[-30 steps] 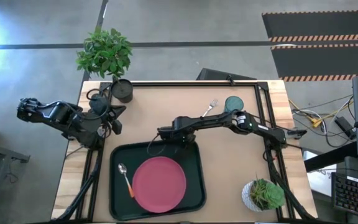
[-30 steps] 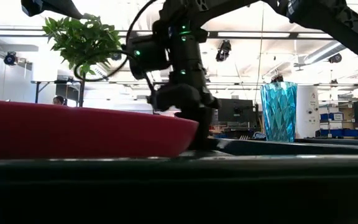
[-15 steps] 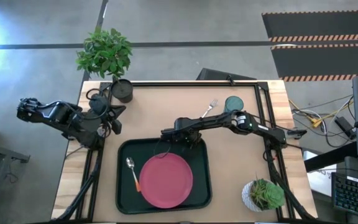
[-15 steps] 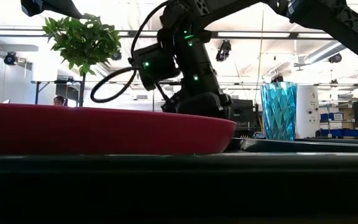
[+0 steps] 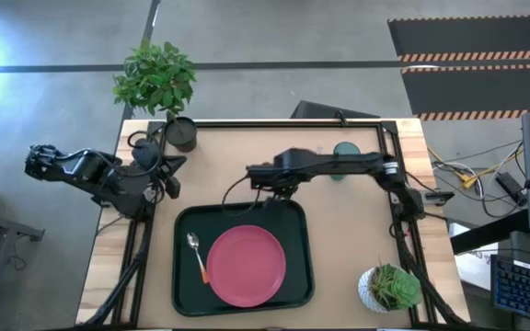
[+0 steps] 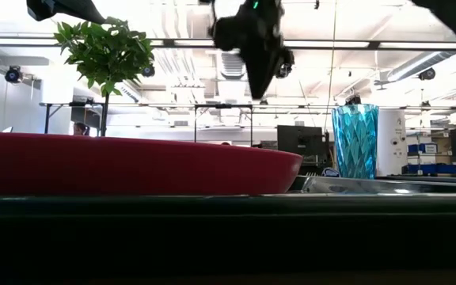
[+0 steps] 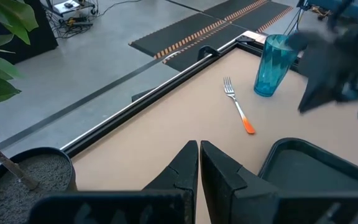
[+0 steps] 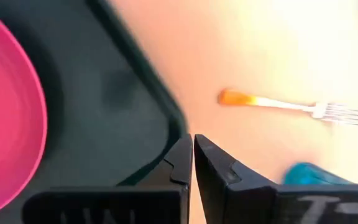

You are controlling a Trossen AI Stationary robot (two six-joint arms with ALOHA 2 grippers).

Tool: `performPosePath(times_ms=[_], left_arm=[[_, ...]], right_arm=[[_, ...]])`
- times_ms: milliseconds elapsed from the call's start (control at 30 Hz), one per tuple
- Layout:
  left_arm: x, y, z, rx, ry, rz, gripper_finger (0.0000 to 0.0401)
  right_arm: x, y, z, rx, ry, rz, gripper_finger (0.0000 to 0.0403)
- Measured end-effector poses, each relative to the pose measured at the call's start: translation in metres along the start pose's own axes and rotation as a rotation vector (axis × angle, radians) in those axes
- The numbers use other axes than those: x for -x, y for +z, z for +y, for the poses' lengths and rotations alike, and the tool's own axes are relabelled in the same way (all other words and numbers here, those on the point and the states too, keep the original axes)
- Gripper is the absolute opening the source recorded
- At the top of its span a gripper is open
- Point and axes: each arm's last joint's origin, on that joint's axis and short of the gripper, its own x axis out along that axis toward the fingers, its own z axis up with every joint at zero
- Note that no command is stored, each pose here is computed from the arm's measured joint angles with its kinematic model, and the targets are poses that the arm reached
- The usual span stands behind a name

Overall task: Pick and place plate/cup/fork/spoon on tray
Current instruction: Adjust the black tray, then put the blue cup into the black tray

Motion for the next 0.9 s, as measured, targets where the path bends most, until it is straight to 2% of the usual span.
performPosePath(times_ms=[233,367,533,667,900], left_arm=[[0.000,0.000,0.000,0.003,-0.001,-0.001,0.0000],[-0.001,0.000,-0.001,-0.001,0.002,0.002,0.0000],[-0.003,0.000,-0.004,-0.007,0.005,0.006,0.0000],[-0.005,-0.001,-0.006,-0.015,0.009,0.011,0.0000],[-0.005,-0.001,-0.007,-0.015,0.009,0.011,0.0000]], right_arm=[[0.054,-0.020,-0.027,-0.031,-0.048,-0.110,0.0036],[0.073,-0.033,-0.041,-0.050,-0.085,-0.126,0.0071],[0.093,-0.039,-0.063,-0.103,-0.074,-0.179,0.0116],[0.098,-0.040,-0.093,-0.181,-0.087,-0.183,0.0133],[0.081,-0.042,-0.154,-0.344,-0.062,-0.076,0.0137]])
